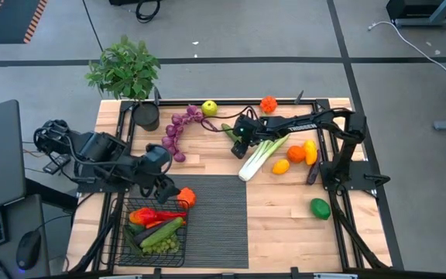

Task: Build produce basket
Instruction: Put the green cucumber into the wire basket

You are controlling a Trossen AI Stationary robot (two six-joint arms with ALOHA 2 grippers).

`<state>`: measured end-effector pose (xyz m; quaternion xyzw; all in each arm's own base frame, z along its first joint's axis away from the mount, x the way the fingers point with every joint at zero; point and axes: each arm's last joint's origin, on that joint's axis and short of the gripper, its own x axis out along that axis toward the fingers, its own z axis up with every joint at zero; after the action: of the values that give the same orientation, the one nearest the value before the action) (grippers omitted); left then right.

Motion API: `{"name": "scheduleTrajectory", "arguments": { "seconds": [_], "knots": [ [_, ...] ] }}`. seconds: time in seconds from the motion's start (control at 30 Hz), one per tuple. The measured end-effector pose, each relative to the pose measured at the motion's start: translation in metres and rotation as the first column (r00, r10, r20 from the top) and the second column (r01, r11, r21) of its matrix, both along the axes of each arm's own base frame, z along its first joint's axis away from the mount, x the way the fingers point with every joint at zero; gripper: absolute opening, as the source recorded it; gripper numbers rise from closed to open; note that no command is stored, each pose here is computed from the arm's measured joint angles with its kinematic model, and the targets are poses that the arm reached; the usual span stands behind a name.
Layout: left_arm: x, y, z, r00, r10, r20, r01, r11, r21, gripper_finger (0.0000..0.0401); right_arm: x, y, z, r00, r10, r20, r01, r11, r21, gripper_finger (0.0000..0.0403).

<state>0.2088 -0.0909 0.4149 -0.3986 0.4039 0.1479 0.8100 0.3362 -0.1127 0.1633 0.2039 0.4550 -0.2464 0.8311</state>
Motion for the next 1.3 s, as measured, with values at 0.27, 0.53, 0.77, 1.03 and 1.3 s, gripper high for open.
{"name": "scheduleTrajectory", "arguments": {
  "seconds": [0.27, 0.53, 0.77, 1.03, 1.3],
  "knots": [
    [-0.001, -0.002, 0.000, 1.000, -0.009, -0.001, 0.009, 1.000, 0.000, 0.0352, 0.002, 0.004, -0.006, 1.000, 0.018, -0.020, -0.017, 0.999, 0.037, 0.0092],
    [-0.004, -0.007, 0.000, 0.998, -0.069, 0.001, 0.069, 0.997, 0.025, 0.0352, -0.005, 0.010, 0.018, 0.999, 0.008, 0.053, -0.013, 0.995, 0.099, 0.0007],
    [-0.005, -0.008, -0.001, 0.991, -0.132, -0.005, 0.132, 0.989, 0.074, 0.0352, -0.013, 0.017, 0.044, 0.990, -0.094, 0.110, 0.085, 0.993, 0.085, 0.0013],
    [-0.005, -0.008, -0.001, 0.986, -0.166, -0.005, 0.166, 0.981, 0.103, 0.0352, -0.009, 0.016, 0.034, 0.971, -0.206, 0.123, 0.176, 0.960, 0.218, 0.0132],
    [-0.008, -0.013, -0.001, 0.979, -0.200, -0.023, 0.202, 0.976, 0.079, 0.0352, -0.007, 0.010, 0.013, 0.926, -0.365, 0.097, 0.338, 0.916, 0.216, 0.0296]
  ]
}}
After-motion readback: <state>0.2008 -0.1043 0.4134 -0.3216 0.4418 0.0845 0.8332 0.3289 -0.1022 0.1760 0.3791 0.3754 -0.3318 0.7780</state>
